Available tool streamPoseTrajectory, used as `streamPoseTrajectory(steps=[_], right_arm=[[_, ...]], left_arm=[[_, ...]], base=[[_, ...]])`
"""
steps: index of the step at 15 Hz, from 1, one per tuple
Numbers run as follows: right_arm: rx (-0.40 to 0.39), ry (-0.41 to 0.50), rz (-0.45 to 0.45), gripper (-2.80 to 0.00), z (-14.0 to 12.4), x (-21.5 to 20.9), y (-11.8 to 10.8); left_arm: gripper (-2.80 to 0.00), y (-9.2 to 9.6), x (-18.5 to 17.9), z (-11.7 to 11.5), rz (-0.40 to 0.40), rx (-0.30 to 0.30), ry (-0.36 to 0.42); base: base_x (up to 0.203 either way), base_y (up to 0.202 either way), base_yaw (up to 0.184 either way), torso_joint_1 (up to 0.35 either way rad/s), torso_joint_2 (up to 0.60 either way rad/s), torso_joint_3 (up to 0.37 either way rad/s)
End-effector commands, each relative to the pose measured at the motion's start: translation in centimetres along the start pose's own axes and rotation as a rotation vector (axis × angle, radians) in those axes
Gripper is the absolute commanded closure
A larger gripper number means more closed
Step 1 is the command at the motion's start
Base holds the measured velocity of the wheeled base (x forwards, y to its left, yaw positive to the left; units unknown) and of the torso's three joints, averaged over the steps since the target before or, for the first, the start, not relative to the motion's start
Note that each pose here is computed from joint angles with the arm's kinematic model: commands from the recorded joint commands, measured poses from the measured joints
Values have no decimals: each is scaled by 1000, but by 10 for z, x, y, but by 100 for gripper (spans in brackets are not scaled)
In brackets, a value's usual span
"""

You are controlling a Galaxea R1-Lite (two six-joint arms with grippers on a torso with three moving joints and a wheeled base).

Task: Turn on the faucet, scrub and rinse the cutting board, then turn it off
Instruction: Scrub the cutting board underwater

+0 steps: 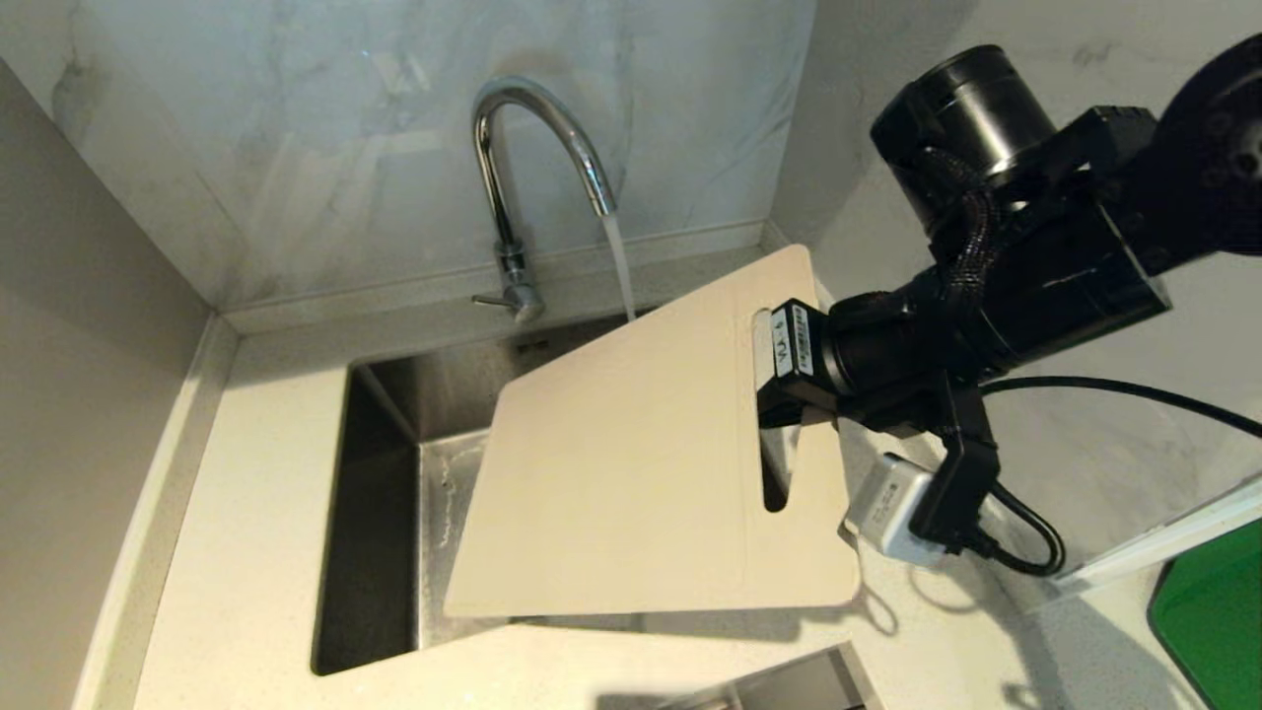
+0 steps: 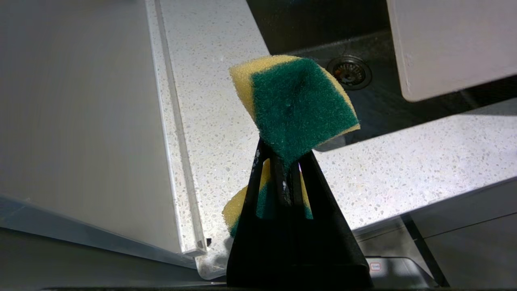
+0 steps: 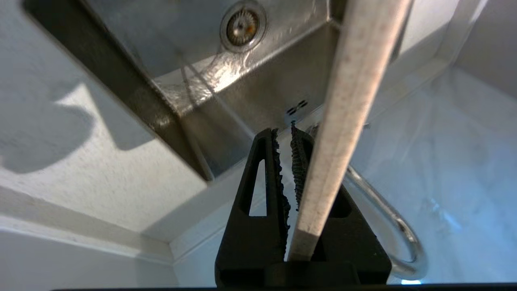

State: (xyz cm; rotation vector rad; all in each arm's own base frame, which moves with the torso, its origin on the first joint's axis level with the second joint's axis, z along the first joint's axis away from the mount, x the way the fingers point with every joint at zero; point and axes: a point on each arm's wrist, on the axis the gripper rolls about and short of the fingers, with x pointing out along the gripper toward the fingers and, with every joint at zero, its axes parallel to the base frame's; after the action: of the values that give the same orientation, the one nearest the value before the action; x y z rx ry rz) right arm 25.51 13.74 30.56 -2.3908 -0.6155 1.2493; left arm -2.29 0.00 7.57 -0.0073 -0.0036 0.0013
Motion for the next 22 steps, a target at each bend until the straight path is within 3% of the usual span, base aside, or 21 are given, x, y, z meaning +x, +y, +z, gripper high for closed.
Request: streamPoseTrajectory(steps=[1, 9, 22], right_arm=[[-10, -3, 21, 0, -19, 22, 5], [16, 59, 4, 0, -61, 59, 30], [6, 92, -31, 0, -73, 95, 40]], left_arm=[[0, 0, 0, 0, 0, 0, -1], [0, 0, 0, 0, 0, 0, -1], [0, 0, 0, 0, 0, -2, -1]], base=[[0, 0, 0, 0, 0, 0], [0, 0, 0, 0, 0, 0], [0, 0, 0, 0, 0, 0]])
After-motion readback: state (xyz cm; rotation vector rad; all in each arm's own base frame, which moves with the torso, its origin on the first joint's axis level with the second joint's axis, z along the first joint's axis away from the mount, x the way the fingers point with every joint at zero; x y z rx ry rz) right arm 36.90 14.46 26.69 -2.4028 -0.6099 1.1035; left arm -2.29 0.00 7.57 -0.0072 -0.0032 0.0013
